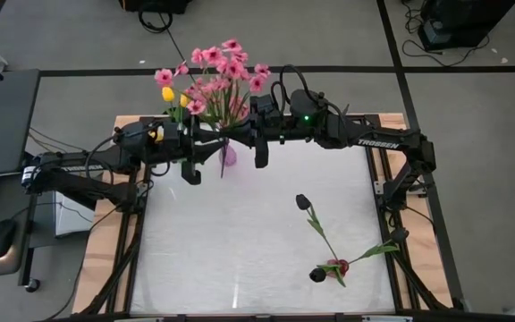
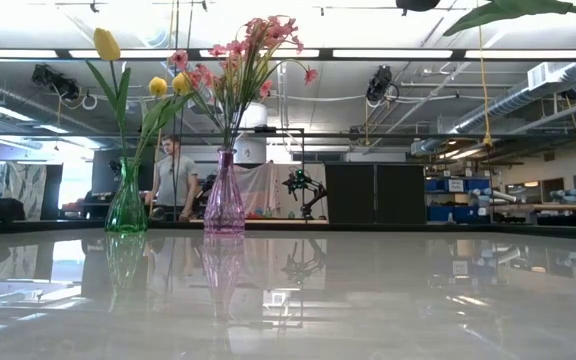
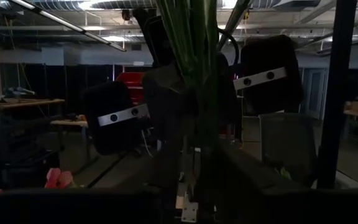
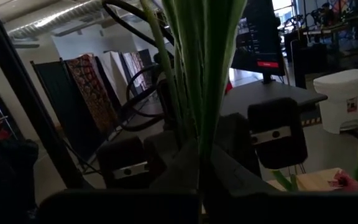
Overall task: Sort flowers into vase by color
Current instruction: Put the pink flowers into the purple vase
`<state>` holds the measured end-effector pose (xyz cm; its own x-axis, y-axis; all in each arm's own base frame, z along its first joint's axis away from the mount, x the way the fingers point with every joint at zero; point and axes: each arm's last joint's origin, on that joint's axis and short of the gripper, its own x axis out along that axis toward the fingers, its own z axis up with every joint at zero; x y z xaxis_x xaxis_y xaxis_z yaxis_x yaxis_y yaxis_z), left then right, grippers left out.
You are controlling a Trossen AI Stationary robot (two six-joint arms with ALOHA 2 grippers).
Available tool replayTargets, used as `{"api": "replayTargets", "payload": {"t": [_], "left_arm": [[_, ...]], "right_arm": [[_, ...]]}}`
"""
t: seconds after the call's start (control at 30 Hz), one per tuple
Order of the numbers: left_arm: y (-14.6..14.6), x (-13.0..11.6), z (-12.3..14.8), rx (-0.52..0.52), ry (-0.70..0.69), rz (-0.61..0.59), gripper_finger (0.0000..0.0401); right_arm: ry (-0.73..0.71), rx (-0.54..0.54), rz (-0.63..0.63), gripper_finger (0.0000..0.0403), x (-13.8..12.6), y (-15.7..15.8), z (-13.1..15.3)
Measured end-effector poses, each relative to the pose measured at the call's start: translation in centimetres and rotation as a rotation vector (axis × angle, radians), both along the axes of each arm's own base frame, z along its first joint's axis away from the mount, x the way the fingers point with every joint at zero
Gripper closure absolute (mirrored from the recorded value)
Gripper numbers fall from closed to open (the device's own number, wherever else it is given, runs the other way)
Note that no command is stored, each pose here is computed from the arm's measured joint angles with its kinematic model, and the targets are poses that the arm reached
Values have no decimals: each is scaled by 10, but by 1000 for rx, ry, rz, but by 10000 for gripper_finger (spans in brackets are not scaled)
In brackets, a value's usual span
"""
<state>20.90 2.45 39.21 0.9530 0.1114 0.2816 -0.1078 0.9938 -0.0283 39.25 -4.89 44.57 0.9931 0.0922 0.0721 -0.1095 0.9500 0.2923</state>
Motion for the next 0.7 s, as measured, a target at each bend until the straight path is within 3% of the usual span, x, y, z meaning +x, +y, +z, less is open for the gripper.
{"api": "replayTargets", "payload": {"t": [0.3, 0.7], "left_arm": [[0, -4, -2, -4, 40, -1, 258], [-2, -20, 3, 14, 44, 1, 254]], "right_arm": [[0, -1, -14, 392, -1, -10, 0], [28, -3, 9, 392, -3, -19, -3]]}}
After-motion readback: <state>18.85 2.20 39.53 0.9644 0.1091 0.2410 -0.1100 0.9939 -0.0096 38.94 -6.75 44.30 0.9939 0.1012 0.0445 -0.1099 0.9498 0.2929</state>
